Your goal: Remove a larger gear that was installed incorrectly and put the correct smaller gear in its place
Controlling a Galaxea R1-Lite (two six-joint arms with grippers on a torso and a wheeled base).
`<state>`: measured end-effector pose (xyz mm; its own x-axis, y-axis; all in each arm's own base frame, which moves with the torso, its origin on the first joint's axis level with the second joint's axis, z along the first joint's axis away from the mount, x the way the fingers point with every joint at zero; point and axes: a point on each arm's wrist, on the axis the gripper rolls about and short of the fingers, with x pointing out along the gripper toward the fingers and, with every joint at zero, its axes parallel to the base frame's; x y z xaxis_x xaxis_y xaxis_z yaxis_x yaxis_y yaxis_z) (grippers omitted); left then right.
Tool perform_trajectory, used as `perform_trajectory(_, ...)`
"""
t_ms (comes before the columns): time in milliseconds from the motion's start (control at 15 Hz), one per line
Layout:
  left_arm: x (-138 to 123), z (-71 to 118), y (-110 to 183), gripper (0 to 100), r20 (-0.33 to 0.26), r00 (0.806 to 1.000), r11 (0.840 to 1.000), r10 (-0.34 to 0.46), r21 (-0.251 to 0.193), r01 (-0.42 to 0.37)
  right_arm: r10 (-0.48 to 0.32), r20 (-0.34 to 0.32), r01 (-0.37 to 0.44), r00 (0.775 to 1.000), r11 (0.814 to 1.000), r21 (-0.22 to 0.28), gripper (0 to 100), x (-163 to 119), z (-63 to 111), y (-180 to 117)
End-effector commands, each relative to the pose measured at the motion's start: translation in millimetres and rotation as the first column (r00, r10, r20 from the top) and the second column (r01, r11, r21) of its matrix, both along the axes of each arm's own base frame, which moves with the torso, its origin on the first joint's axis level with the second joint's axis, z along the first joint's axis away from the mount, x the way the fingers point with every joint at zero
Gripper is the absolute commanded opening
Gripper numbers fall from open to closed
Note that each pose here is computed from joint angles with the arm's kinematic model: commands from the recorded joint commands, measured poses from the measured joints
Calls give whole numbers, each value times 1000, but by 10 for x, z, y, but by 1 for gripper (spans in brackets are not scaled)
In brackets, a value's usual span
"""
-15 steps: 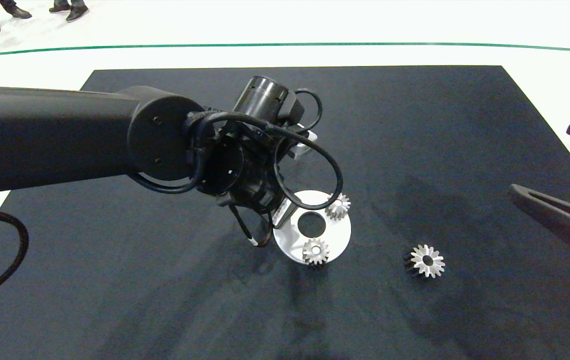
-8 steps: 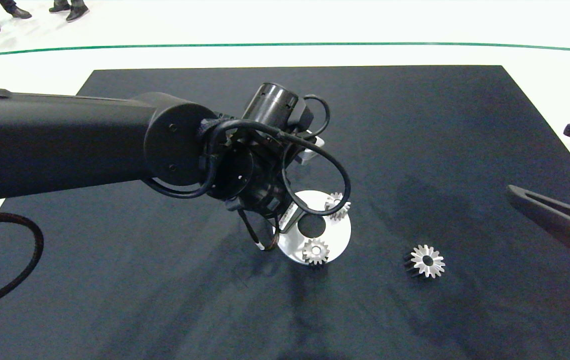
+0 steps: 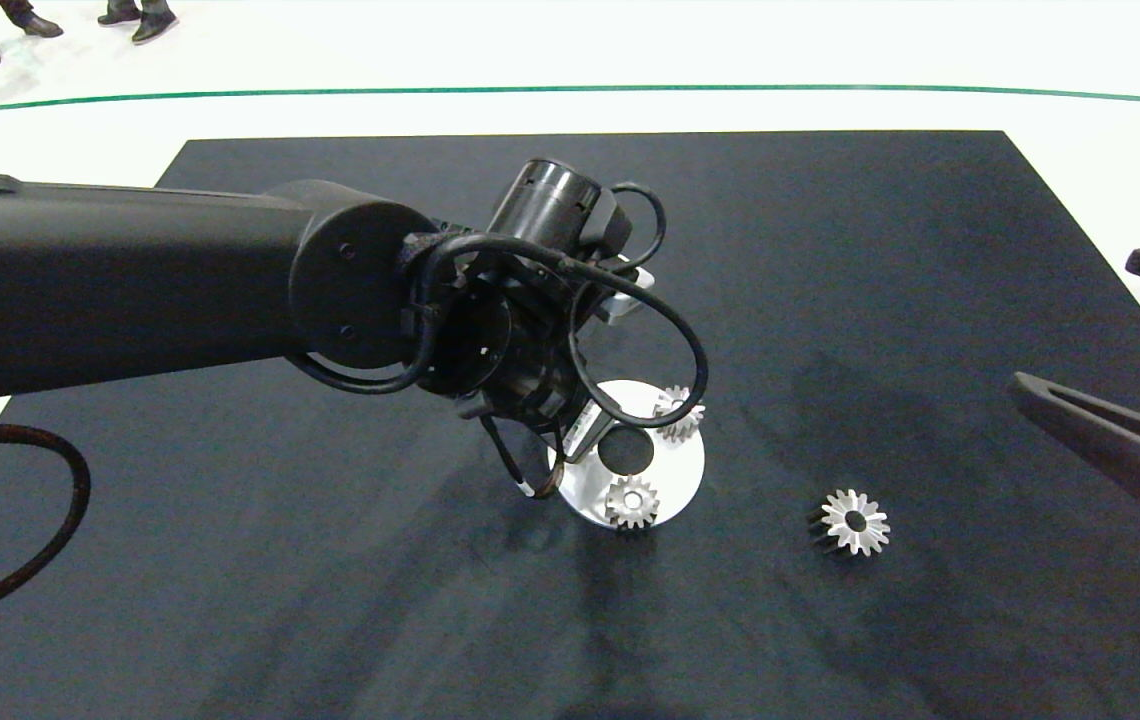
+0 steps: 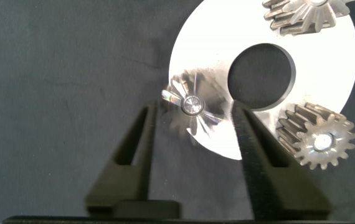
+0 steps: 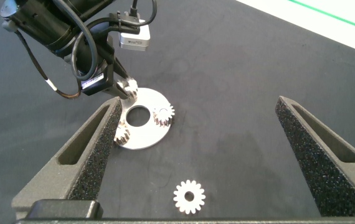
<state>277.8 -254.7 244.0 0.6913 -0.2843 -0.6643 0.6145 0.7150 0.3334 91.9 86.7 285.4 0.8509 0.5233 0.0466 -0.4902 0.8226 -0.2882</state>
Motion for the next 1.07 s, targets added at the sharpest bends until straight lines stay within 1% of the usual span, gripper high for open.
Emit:
perform_trajectory(67,-2,1,4,100,-7,1000,1000,16,-12,-16,-1,2,1,1000,1000,-1,100,2,1,3)
perform_trajectory(133,-3,11,21,100,-9,1000,999,25,-19,-26,-3,2,3,1000,1000,-1,100,3,1,2)
perform_trajectory(267,-73,136,126,100,2,998,996,62,-61,-61,-3,2,3,1000,1000,-1,100,3,1,2)
perform_trajectory(333,-197,295,349,100,33,993,990,115,-82,-112,-3,4,3,1000,1000,-1,100,2,5,2)
perform_trajectory(400,-321,391,589,100,58,986,985,159,-81,-154,-9,12,9,1000,1000,8,100,7,40,3)
perform_trajectory(467,-487,518,843,100,88,976,975,199,-120,-188,-4,18,4,1000,1000,20,100,25,87,25)
perform_trajectory(533,-753,645,1177,100,161,954,954,251,-207,-216,-17,21,16,1000,1000,24,100,30,94,12)
perform_trajectory(600,-984,729,1401,100,235,930,936,283,-281,-214,-27,26,26,999,999,33,100,37,118,-1)
perform_trajectory(667,-1129,774,1514,100,290,904,919,314,-330,-214,-38,29,37,999,999,39,100,40,133,-15)
perform_trajectory(733,-1390,799,1758,100,398,816,885,419,-382,-268,-106,34,104,994,994,42,100,64,141,-80)
perform_trajectory(800,-1600,791,1976,100,488,753,885,442,-372,-278,-192,36,191,981,981,37,100,90,126,-149)
perform_trajectory(867,-1804,722,2161,100,549,691,877,471,-376,-299,-275,33,274,961,961,18,100,82,58,-243)
perform_trajectory(933,-2003,611,2310,100,575,636,855,514,-407,-322,-348,29,347,937,938,11,100,59,-10,-343)
perform_trajectory(1000,-2169,517,2405,100,588,605,841,538,-428,-331,-407,25,407,913,913,8,100,15,-76,-427)
perform_trajectory(1067,-2383,357,2503,100,595,581,830,555,-445,-337,-516,28,516,856,857,16,100,-63,-150,-552)
